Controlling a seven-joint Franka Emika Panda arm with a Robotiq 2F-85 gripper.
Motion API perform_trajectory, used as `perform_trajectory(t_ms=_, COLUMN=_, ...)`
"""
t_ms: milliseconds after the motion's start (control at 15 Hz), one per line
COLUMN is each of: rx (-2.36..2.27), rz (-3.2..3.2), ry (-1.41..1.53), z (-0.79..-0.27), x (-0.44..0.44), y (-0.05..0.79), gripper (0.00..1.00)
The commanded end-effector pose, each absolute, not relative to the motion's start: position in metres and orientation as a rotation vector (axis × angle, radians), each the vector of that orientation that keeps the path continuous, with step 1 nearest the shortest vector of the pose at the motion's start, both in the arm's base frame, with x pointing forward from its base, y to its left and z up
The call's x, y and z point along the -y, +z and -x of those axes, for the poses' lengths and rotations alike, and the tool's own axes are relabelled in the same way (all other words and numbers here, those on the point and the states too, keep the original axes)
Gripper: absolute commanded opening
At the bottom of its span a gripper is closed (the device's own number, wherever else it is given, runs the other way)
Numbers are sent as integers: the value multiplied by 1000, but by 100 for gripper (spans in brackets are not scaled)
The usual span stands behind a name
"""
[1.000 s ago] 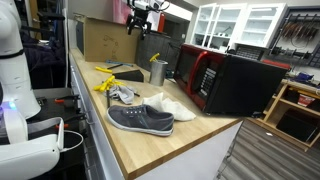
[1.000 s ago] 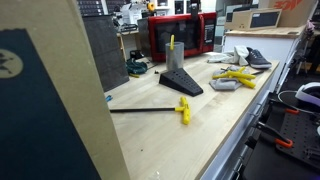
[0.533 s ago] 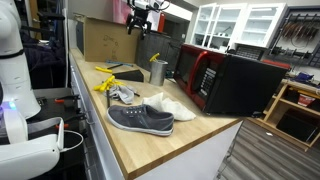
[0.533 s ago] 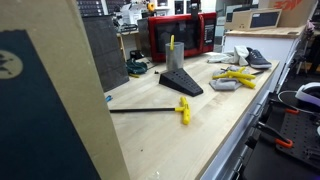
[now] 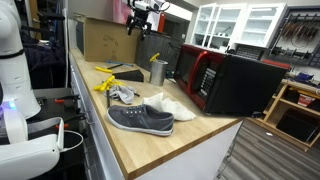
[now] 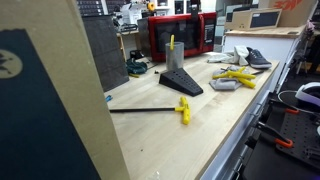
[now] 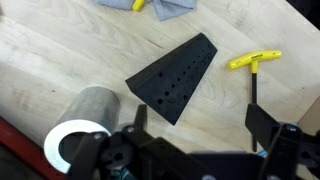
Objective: Pick up one wrench from the right side of the counter and put it in the silver holder then put it on the black stand.
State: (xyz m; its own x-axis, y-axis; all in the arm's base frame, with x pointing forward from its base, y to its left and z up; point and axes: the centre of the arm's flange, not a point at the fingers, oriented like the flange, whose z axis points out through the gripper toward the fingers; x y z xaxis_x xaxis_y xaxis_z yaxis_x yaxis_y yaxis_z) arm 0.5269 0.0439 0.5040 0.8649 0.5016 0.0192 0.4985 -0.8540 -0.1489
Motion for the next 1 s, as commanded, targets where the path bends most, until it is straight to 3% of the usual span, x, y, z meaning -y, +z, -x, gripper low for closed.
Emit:
perform_trajectory(t_ms=0, rx=846, rz=2912, ry=65, z=-542, x=-39, y=498, gripper=100)
perform_trajectory(t_ms=933, rx=1793, rz=2770, ry=356, z=-622, x=-67, y=480, gripper=100)
